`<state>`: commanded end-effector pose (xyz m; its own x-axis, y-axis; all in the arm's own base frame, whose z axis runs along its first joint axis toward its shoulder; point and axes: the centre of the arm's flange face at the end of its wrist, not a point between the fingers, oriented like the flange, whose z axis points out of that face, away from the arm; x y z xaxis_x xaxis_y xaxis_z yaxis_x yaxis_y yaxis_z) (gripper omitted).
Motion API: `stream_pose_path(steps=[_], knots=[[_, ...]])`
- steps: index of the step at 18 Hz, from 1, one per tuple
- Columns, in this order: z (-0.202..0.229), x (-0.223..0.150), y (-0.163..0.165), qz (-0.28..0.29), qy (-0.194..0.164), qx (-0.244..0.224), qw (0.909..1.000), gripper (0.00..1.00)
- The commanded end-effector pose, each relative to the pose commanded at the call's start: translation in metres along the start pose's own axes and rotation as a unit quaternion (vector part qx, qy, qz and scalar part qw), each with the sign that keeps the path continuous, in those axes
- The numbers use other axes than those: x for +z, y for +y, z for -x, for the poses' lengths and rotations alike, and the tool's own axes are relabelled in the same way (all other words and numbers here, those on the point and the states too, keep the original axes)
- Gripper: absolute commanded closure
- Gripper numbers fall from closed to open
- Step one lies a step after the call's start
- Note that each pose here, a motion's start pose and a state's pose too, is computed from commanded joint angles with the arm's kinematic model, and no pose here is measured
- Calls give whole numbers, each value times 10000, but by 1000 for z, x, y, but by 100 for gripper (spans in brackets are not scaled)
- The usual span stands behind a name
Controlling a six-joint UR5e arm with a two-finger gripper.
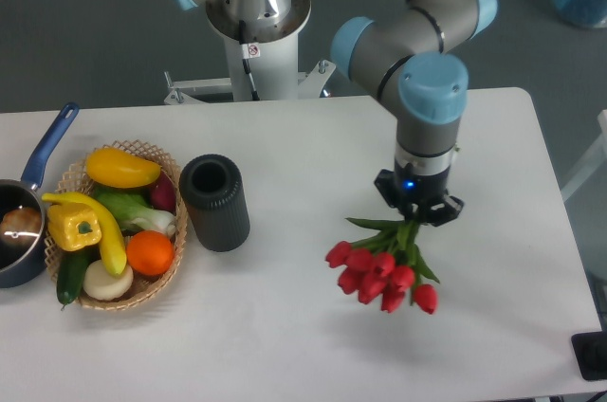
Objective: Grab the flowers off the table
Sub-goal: 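Lift the gripped red tulip bunch up off the table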
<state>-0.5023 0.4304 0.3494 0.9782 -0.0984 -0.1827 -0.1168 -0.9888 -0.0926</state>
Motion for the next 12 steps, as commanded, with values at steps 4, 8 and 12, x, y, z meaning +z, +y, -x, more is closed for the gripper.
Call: stream_pose_path(steps=[4, 8, 12], knots=[[6, -5, -4, -3, -22, 0, 10000, 100], [8, -8, -3, 104, 74, -1, 9999, 100], [9, -13, -4, 191, 145, 15, 9997, 100]])
